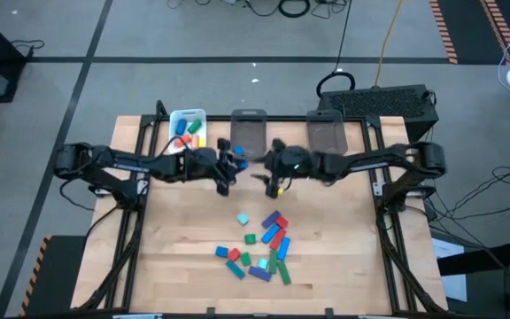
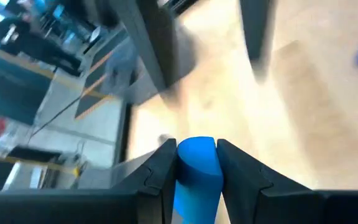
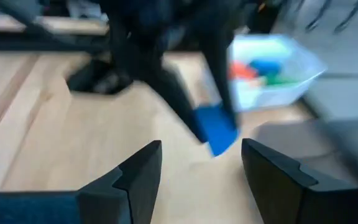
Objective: Sort blocks by size
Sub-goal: Put the blue half circle block into the left black bin, then put the light blue half circle block into the left black bin
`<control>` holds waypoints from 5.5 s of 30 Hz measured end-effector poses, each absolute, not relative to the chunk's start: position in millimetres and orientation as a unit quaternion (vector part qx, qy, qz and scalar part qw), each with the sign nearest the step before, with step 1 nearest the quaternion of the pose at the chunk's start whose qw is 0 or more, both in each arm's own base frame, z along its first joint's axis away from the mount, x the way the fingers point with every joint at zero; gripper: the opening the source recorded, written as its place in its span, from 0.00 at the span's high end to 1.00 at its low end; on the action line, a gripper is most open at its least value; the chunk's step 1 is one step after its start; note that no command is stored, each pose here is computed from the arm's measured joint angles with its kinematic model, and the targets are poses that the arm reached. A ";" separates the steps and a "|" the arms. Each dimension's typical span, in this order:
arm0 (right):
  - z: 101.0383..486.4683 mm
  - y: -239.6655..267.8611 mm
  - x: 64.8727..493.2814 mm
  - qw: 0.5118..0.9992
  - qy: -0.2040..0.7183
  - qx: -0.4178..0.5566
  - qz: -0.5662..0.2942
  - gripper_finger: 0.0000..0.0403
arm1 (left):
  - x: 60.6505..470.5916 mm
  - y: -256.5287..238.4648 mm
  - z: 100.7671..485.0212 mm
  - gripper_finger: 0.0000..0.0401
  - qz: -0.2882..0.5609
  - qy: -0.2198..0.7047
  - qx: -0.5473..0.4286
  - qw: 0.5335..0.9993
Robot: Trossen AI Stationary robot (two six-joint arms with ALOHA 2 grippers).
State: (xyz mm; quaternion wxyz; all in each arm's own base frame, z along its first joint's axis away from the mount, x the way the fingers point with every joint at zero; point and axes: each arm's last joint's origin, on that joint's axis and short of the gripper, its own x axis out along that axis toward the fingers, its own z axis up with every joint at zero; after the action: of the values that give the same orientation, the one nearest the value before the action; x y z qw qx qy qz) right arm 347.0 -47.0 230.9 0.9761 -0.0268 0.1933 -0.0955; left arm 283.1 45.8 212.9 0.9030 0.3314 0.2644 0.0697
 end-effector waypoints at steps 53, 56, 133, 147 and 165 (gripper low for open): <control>178.4 -80.3 357.1 0.966 0.259 -0.007 0.006 0.48 | 315.2 228.7 202.9 0.53 0.174 0.345 0.013 0.922; 169.5 -64.4 363.7 0.964 0.262 0.001 0.038 0.48 | 314.4 225.0 201.6 0.47 0.167 0.360 0.011 0.918; 105.2 -6.1 419.0 0.927 0.317 -0.041 0.195 0.62 | 270.5 33.6 208.8 0.46 0.142 0.392 -0.029 0.909; 170.1 -48.2 399.1 0.937 0.296 0.019 0.185 0.61 | 273.7 -3.1 213.1 0.46 0.073 0.388 0.171 0.903; 190.9 -81.8 398.8 0.931 0.203 0.147 0.265 0.61 | 288.4 -30.5 219.4 0.46 -0.017 0.302 0.332 0.893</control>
State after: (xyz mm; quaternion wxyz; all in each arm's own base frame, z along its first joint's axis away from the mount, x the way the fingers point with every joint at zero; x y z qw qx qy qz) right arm 398.8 -81.8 190.9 0.9312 0.1466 0.2027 0.2653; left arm 288.4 -30.5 219.4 0.8932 0.3324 0.3024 -0.0173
